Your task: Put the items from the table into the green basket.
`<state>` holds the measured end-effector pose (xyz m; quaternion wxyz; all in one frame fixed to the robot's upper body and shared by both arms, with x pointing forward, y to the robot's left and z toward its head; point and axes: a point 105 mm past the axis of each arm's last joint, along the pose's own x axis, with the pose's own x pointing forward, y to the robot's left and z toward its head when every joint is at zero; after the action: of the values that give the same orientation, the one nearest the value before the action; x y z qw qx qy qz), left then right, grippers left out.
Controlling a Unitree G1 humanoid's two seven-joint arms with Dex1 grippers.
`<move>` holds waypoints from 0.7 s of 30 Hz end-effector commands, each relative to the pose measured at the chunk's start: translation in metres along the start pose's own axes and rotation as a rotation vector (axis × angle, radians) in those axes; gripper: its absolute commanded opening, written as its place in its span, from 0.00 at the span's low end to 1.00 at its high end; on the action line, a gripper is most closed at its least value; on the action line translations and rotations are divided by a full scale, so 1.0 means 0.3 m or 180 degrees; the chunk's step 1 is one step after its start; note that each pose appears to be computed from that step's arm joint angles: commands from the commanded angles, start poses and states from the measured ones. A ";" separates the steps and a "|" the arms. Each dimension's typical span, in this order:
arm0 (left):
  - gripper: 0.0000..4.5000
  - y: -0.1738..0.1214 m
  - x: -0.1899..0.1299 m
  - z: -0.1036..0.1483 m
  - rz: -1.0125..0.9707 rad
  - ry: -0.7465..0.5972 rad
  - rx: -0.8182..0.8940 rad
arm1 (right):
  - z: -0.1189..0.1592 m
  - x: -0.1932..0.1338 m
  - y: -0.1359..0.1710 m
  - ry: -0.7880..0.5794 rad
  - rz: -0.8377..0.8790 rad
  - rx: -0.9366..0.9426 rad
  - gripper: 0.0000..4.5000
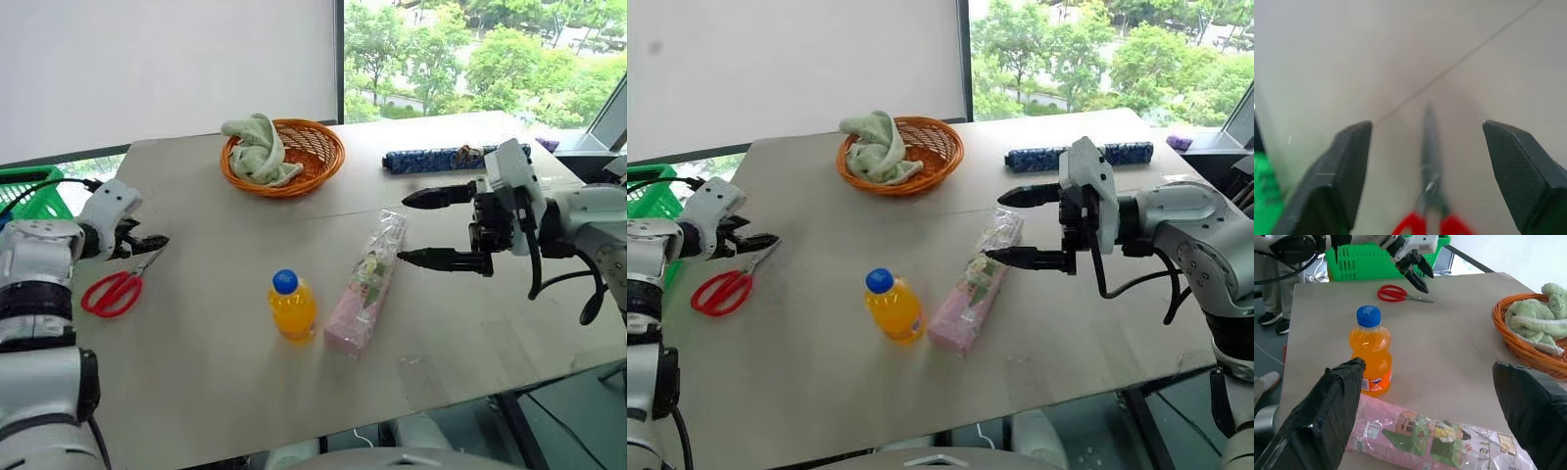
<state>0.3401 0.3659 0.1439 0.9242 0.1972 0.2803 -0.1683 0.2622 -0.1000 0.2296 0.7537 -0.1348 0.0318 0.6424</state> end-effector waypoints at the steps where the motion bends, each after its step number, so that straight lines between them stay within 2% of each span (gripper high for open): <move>1: 0.77 -0.172 -0.115 0.133 -0.0606 -0.0731 -0.0123 | 0.022 -0.026 0.017 -0.0015 -0.0098 -0.0146 1.00; 2: 0.77 -0.211 -0.139 0.139 -0.0689 -0.0895 -0.0239 | 0.020 -0.028 0.020 -0.0016 -0.0111 -0.0135 1.00; 4: 0.77 -0.253 -0.183 0.141 -0.0412 -0.1408 -0.0302 | 0.015 -0.031 0.027 -0.0031 -0.0140 -0.0098 1.00; 5: 0.77 -0.265 -0.201 0.123 -0.0290 -0.1478 -0.0312 | 0.012 -0.031 0.030 -0.0034 -0.0147 -0.0085 1.00; 8: 0.77 -0.356 -0.288 0.083 -0.0851 -0.1797 -0.0666 | -0.004 -0.024 0.043 -0.0027 -0.0096 -0.0020 1.00; 9: 0.88 -0.390 -0.312 0.069 -0.0986 -0.1818 -0.0680 | -0.010 -0.024 0.046 -0.0006 -0.0069 -0.0007 1.00; 10: 0.89 -0.411 -0.325 0.059 -0.1040 -0.1803 -0.0669 | -0.014 -0.025 0.048 0.0008 -0.0053 -0.0002 1.00; 12: 0.99 -0.460 -0.337 0.044 -0.1130 -0.1771 -0.0679 | -0.021 -0.028 0.047 0.0044 -0.0031 -0.0001 1.00; 15: 0.99 -0.577 -0.325 0.003 -0.1141 -0.1677 -0.0364 | -0.036 -0.033 0.042 0.0137 0.0043 -0.0017 1.00; 21: 0.99 -0.687 -0.276 -0.038 -0.1356 -0.1493 -0.0404 | -0.028 -0.027 0.041 0.0117 0.0123 -0.0038 1.00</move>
<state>0.1813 0.2211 0.1204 0.9212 0.0108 0.1271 -0.3675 0.2506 -0.1102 0.2111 0.7455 -0.1363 0.0644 0.6492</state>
